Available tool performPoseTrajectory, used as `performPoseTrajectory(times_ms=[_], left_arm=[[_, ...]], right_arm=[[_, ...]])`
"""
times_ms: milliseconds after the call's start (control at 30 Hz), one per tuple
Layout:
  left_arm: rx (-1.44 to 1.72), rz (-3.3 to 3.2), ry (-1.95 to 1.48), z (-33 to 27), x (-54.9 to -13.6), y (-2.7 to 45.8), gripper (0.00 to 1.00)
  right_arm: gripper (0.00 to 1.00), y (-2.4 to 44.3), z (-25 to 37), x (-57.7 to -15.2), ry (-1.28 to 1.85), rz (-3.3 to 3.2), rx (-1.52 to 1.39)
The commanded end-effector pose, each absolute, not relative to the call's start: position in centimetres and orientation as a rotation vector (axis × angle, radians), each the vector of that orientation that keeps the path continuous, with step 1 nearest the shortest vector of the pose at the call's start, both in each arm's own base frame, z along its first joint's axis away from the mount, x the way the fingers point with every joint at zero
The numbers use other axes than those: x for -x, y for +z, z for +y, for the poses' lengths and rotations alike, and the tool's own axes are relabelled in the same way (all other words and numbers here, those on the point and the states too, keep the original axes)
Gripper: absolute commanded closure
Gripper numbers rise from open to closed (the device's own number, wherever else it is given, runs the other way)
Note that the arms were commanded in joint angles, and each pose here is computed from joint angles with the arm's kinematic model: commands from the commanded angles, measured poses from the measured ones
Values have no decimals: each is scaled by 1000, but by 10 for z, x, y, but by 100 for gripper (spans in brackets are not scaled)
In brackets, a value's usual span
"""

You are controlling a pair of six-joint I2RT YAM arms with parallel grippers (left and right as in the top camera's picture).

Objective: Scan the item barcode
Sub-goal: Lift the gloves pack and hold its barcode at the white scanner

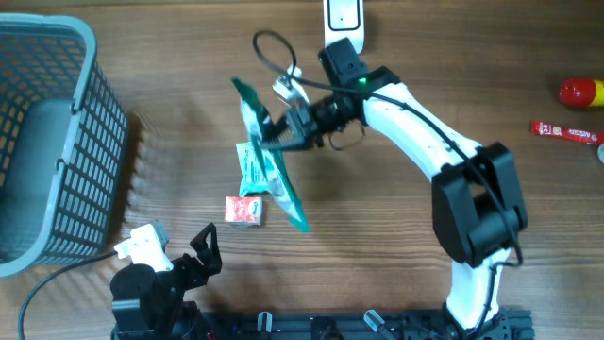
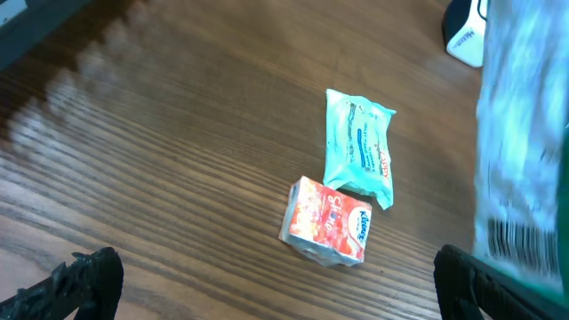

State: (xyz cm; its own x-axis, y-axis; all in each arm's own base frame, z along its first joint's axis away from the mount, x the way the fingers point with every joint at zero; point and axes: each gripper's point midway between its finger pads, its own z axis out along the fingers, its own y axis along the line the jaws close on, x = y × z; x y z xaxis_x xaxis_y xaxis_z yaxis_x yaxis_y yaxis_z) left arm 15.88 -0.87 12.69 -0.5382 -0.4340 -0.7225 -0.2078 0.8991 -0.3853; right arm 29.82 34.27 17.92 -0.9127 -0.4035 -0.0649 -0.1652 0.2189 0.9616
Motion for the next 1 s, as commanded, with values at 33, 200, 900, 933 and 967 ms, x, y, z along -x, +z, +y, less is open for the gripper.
performPoseTrajectory(times_ms=[33, 200, 900, 933, 967], left_arm=[[452, 2145, -335, -11, -159, 129, 0], [452, 2145, -335, -11, -159, 129, 0], [452, 2145, -335, -11, -159, 129, 0], [451, 2145, -335, -11, -159, 129, 0], [451, 2145, -336, -11, -159, 129, 0]], right_arm=[[95, 173, 302, -285, -1334, -2716, -1038], [96, 229, 299, -276, -1458, -2712, -1511], [96, 256, 269, -472, -619, -3839, -1414], [96, 254, 269, -481, -622, -3862, -1410], [96, 250, 270, -492, -624, -3882, -1404]])
